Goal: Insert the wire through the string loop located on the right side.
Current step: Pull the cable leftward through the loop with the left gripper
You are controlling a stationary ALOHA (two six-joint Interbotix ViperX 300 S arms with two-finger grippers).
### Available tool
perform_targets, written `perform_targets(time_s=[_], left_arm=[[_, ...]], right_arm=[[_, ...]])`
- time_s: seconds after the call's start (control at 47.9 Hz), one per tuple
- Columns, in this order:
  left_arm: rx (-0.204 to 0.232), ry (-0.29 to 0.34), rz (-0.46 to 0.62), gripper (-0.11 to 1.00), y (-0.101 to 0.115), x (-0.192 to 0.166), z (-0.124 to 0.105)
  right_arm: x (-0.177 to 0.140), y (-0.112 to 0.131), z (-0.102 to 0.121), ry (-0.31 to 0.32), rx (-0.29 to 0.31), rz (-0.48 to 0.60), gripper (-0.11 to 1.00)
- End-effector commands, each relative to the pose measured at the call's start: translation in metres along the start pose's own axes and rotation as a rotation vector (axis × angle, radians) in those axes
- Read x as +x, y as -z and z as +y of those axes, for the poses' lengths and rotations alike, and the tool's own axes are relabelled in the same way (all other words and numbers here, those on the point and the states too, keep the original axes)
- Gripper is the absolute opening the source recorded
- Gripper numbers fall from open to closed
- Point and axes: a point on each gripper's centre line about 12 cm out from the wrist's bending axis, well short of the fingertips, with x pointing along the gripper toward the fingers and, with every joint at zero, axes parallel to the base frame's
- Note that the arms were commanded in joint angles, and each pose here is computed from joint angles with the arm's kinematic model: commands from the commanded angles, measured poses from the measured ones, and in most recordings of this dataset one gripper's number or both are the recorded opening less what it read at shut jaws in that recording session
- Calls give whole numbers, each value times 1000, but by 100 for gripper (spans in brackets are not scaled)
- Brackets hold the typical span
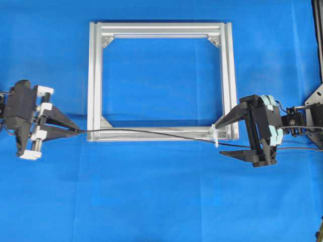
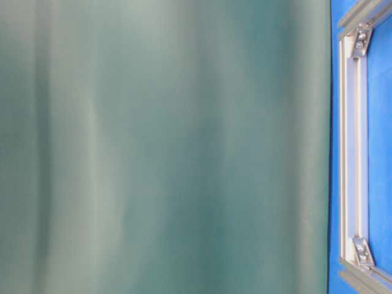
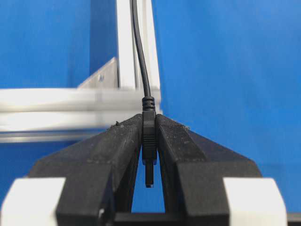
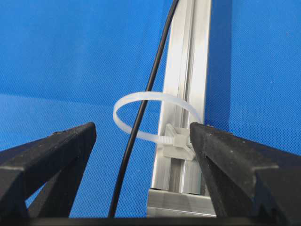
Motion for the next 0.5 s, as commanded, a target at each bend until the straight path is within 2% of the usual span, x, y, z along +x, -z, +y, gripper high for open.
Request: perform_targets(time_s=[0.0,0.188,0.48], left_arm=[[7,11,-14,8,0,-5,-1],[8,5,-4,8,-2,-6,-1],[4,-6,114,9,1,9,-2]], right_arm=[[2,-8,0,1,9,-28,94],[2,-8,0,1,9,-27,94],[2,-8,0,2,10,-27,94]])
